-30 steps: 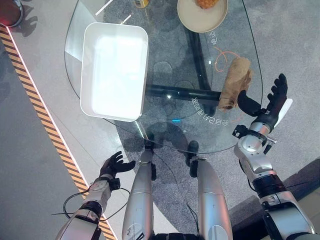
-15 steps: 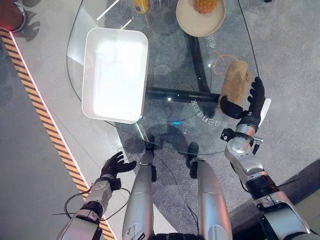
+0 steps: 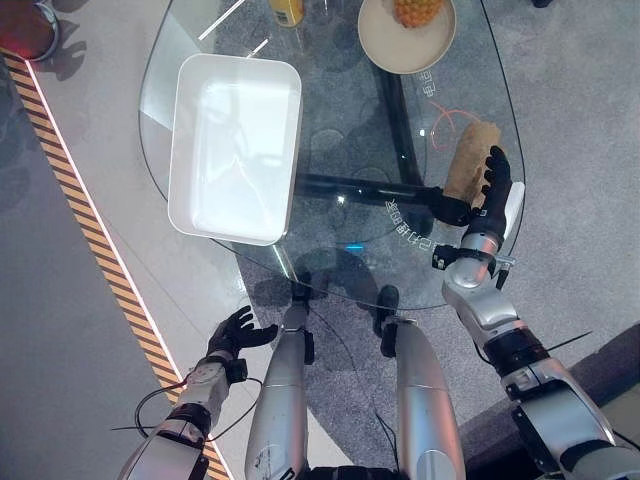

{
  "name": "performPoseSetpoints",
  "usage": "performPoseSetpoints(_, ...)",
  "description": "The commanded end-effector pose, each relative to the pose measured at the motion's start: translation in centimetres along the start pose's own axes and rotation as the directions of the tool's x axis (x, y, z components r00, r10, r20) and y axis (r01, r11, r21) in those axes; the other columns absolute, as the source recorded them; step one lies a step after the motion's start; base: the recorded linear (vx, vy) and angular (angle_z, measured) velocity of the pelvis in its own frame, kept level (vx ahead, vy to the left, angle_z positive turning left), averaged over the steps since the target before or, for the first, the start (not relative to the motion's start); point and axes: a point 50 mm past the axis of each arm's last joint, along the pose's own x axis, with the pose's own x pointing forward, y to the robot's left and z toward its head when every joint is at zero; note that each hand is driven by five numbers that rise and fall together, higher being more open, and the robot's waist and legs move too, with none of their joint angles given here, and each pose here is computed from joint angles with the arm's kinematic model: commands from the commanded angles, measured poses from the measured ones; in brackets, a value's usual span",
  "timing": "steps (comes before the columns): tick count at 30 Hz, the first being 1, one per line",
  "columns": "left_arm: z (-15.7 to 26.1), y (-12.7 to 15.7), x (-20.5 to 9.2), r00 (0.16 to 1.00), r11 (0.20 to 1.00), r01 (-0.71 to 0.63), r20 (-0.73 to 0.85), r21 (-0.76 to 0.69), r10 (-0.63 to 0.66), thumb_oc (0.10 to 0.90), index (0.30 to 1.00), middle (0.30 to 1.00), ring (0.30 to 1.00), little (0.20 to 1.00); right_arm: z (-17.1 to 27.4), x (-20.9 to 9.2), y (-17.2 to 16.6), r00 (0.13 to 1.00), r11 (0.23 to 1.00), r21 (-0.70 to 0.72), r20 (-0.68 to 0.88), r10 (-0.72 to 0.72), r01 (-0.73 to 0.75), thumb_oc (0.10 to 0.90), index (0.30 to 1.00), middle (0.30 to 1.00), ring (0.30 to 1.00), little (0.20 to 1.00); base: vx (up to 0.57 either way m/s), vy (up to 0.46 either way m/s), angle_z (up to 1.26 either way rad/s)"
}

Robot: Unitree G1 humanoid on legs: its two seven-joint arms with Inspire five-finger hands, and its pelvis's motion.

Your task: Wipe the table with a cloth and put it in the basket.

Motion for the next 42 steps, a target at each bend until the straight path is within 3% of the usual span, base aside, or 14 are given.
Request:
performPoseSetpoints(1, -2.1, 0.3, -0.5, 0.998, 0.999, -0.028, -0.054, -0.022, 0.027, 0.800, 0.900, 0.900, 0.900, 0.900, 3.6, 1.5, -1.6, 0.977, 0.990, 0.027, 0.159, -0.143, 0.141, 0.800, 0.900, 0.900, 0.900, 0.900, 0.00, 0.000, 0.00)
performPoseSetpoints(13, -1.7, -0.6, -0.2, 0.998, 1.000, -0.009, -0.056, -0.013, 0.009, 0.800, 0.900, 0.900, 0.900, 0.900, 2.6, 2.7, -1.6, 0.975, 0.978, -0.039, 0.095, -0.201, 0.205, 0.800, 0.900, 0.900, 0.900, 0.900, 0.00, 0.001, 0.01)
performPoseSetpoints(42, -1.4, -1.9, -0.1, 0.999, 1.000, 0.015, -0.048, -0.013, -0.016, 0.800, 0.900, 0.900, 0.900, 0.900, 0.0, 2.3, -0.1, 0.985, 0.989, -0.039, -0.090, -0.147, 0.144, 0.800, 0.900, 0.900, 0.900, 0.900, 0.00, 0.000, 0.00)
